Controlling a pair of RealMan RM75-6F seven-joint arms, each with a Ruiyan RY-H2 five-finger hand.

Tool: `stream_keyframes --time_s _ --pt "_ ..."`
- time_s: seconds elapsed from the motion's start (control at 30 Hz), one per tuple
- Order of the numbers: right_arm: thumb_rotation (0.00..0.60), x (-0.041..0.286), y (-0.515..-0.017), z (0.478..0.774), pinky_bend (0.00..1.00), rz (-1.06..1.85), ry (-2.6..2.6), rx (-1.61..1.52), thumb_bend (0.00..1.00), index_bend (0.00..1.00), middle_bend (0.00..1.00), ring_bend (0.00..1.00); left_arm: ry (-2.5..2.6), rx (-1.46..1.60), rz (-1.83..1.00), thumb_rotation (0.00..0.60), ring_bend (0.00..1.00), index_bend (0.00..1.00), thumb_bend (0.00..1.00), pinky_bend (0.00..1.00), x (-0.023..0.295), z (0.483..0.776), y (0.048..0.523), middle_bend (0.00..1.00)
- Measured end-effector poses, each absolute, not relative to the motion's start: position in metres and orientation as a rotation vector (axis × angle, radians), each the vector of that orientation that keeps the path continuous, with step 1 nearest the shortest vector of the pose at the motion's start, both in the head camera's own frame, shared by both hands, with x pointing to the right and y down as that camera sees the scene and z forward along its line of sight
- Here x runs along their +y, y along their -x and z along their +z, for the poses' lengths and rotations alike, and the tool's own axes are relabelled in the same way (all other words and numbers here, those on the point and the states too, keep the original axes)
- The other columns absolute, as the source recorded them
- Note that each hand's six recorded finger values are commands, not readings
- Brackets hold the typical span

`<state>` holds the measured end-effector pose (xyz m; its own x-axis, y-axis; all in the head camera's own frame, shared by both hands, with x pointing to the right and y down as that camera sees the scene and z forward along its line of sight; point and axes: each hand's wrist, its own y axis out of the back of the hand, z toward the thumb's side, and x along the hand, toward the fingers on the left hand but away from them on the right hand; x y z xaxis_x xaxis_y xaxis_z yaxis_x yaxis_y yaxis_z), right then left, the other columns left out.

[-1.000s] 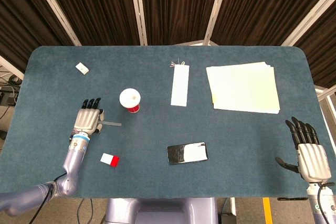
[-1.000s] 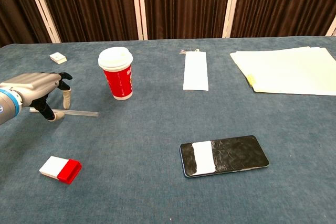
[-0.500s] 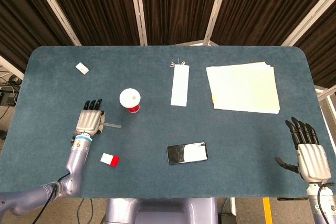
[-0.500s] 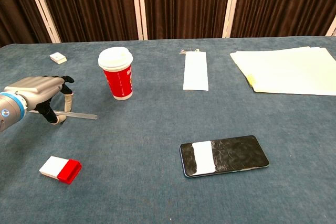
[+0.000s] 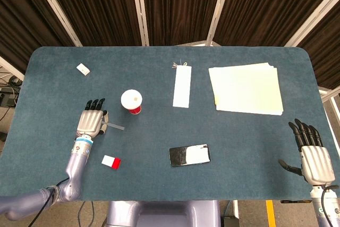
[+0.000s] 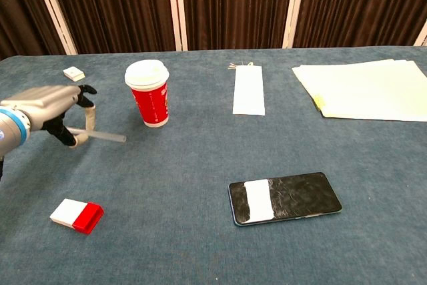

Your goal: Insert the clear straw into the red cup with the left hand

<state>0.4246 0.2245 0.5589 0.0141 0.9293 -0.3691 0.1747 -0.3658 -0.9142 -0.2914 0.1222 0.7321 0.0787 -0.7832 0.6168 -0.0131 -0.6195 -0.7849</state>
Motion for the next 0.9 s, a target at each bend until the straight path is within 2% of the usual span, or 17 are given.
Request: stream_keyframes --time_s 0.23,0.67,0.77,0.9 --pt "0.6 0.225 -0.424 0.559 0.0 1.414 1.611 -1.148 0.12 0.0 0.0 0.0 1.868 0.999 -1.489 0.6 0.0 0.56 0.44 0.0 0.11 0.692 0.282 0.03" --pt "0.6 0.225 -0.425 0.56 0.0 1.421 1.616 -1.157 0.13 0.0 0.0 0.0 2.348 1.609 -1.086 0.6 0.0 0.56 0.44 0.0 0.069 0.594 0.238 0.03" --pt "0.6 0.224 -0.425 0.56 0.0 1.421 1.619 -1.162 0.12 0.0 0.0 0.0 2.431 1.714 -0.973 0.6 0.0 0.56 0.44 0.0 0.055 0.583 0.231 0.04" --pt "0.6 0.224 -0.426 0.56 0.0 1.423 1.622 -1.164 0.12 0.0 0.0 0.0 2.484 1.79 -0.896 0.6 0.0 0.56 0.44 0.0 0.042 0.584 0.224 0.05"
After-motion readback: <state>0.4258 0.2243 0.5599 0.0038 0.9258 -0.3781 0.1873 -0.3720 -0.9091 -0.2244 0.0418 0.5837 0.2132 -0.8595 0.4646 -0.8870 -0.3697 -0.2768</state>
